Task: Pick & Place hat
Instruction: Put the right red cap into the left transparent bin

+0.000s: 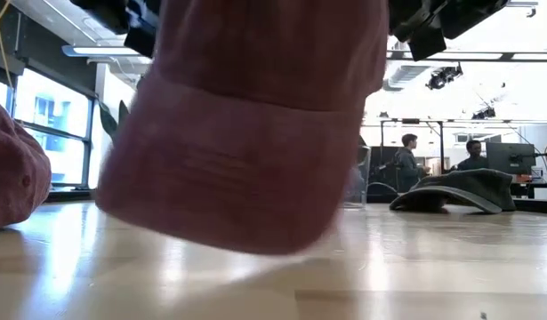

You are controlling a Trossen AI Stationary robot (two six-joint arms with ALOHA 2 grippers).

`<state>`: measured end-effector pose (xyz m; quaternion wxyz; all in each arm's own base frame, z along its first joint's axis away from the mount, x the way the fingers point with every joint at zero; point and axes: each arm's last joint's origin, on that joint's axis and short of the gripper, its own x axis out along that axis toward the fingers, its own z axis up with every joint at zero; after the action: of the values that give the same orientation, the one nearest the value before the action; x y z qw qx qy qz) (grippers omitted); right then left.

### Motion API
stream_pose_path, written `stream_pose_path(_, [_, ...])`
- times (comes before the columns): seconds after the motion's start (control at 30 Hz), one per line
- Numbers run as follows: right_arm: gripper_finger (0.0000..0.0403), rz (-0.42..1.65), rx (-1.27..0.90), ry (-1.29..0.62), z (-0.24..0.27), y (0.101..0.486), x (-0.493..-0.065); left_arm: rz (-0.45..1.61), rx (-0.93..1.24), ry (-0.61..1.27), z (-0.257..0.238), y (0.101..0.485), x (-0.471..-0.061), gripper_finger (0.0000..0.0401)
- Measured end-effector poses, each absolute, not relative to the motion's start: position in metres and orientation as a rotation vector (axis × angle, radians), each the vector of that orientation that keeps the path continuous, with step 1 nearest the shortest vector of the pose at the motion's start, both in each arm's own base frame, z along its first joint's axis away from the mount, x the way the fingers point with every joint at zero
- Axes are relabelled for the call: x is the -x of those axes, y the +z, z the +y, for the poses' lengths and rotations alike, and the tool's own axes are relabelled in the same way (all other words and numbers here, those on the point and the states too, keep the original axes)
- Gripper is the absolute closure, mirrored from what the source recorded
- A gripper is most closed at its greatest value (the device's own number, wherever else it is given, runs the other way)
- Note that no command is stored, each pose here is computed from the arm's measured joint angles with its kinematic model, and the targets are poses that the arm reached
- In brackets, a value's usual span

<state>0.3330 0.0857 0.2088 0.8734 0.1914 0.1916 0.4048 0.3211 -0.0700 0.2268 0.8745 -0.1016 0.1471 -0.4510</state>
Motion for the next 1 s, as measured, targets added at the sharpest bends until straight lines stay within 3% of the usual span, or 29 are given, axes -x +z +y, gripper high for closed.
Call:
stream_pose_path(0.33, [0.0392,0.395,-0.393,0.832,0.085,0.209,-0.333,0.401,0.394,-0.880,-0.065,0.226,-0.322,0.0296])
stream_pose_path(0.7, [0.0391,0.394,-0.393,0.824,0.085,0.209,-0.334,0.364,0.399,-0.909,-0.046,0.230,-0.325,0.0178])
stream_pose_path(1.0, [0.0393,0.380,-0.381,0.793,0.082,0.209,-0.335,0.358,0.396,-0.850,-0.056,0.230,-0.325,0.0155])
